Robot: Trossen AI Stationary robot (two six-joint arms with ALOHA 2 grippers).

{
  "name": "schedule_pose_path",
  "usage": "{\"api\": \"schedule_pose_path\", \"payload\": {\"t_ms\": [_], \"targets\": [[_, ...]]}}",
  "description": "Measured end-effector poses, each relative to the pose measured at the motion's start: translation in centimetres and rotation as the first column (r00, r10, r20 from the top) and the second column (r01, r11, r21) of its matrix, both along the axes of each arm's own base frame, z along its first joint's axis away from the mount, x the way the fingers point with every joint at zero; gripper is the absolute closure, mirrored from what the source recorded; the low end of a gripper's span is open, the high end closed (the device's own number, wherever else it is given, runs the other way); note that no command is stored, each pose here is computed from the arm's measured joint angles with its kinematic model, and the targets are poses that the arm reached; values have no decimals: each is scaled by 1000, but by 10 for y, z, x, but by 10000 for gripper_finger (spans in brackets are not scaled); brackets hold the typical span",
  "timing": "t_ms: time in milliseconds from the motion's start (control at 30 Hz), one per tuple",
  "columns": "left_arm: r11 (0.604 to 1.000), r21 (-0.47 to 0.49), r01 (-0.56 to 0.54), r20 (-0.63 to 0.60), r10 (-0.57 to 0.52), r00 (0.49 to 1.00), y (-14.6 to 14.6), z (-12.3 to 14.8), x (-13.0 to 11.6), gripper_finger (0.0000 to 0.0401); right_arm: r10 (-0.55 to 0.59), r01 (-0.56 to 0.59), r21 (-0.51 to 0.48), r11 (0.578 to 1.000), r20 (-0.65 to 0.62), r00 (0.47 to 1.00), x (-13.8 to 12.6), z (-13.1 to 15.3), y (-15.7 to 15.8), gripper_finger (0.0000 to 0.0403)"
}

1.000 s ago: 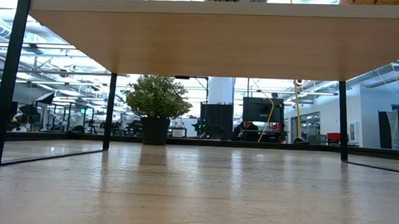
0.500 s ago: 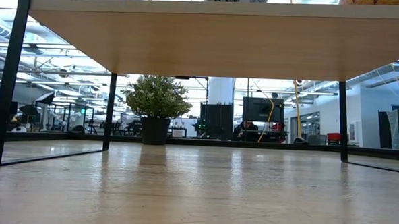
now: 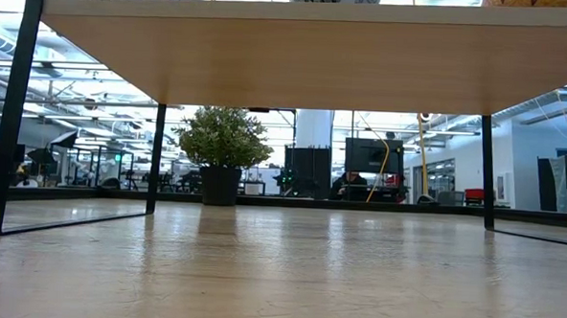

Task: Pick & Place candle stick holders
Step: Put the candle holder on the shelf aligned with the other candle holder

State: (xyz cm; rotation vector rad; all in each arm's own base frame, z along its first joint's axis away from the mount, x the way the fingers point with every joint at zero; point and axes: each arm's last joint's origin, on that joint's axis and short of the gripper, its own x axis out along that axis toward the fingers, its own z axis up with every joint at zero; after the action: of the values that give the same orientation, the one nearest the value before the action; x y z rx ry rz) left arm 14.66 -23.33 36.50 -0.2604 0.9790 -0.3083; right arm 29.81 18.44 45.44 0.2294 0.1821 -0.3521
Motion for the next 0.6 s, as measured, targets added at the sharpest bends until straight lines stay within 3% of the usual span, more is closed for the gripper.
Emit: {"api": "schedule_pose_path", "payload": {"t_ms": [233,333,467,600], "targets": [[990,-134,-33,-50,26,998,-28,-54,-19,396,-1,1,21,1000,6,1000,0,0,0,403],[980,-189,-67,-11,66,998,-35,-77,-23,396,1,-1,22,1000,5,1000,0,0,0,403],[969,-215,-118,114,145,983,-37,-98,-26,396,1,-1,23,1000,7,1000,0,0,0,403],[979,-169,-117,165,145,975,-34,-111,-26,396,0,-1,38,999,28,1000,1,2,0,403]]}}
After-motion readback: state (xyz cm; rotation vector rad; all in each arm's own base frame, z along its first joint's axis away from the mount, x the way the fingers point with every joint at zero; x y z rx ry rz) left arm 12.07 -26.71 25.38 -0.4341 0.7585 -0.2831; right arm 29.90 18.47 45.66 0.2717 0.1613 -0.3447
